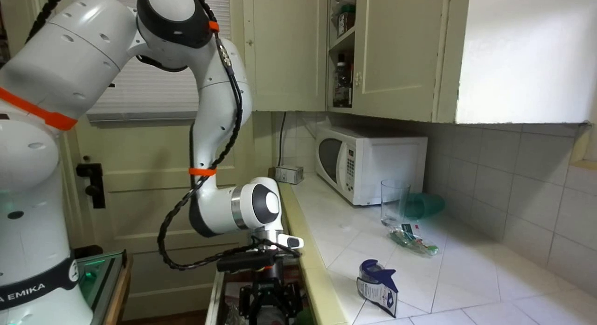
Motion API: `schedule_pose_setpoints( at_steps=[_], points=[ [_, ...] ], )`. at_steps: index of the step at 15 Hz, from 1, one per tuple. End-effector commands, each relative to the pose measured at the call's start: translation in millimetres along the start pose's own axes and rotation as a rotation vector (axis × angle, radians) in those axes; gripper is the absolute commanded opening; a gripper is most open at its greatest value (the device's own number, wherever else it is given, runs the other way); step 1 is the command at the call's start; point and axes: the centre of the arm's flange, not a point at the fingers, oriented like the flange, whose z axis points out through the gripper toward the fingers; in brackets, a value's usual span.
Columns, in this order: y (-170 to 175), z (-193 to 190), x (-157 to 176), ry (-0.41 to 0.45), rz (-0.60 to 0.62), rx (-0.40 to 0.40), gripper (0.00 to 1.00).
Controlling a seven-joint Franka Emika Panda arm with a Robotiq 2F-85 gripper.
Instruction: Put the orange marker inside the glass on the counter
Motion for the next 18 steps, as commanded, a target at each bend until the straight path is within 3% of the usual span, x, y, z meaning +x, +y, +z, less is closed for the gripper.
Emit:
schedule_pose_setpoints(
  at_steps=[1,5,8,11,18],
  points=[
    [-44,3,-31,0.137,-0.088,-0.097,1.00],
    [-60,-5,-45,0.218,-0.216,-0.177,1.00],
    [-48,-31,-26,0.201,-0.203,-0.160,1.00],
    [-49,-27,-23,0.184,-0.209,-0.171,1.00],
    [-37,-19,-3,0.214,-0.352,-0.215,1.00]
  ],
)
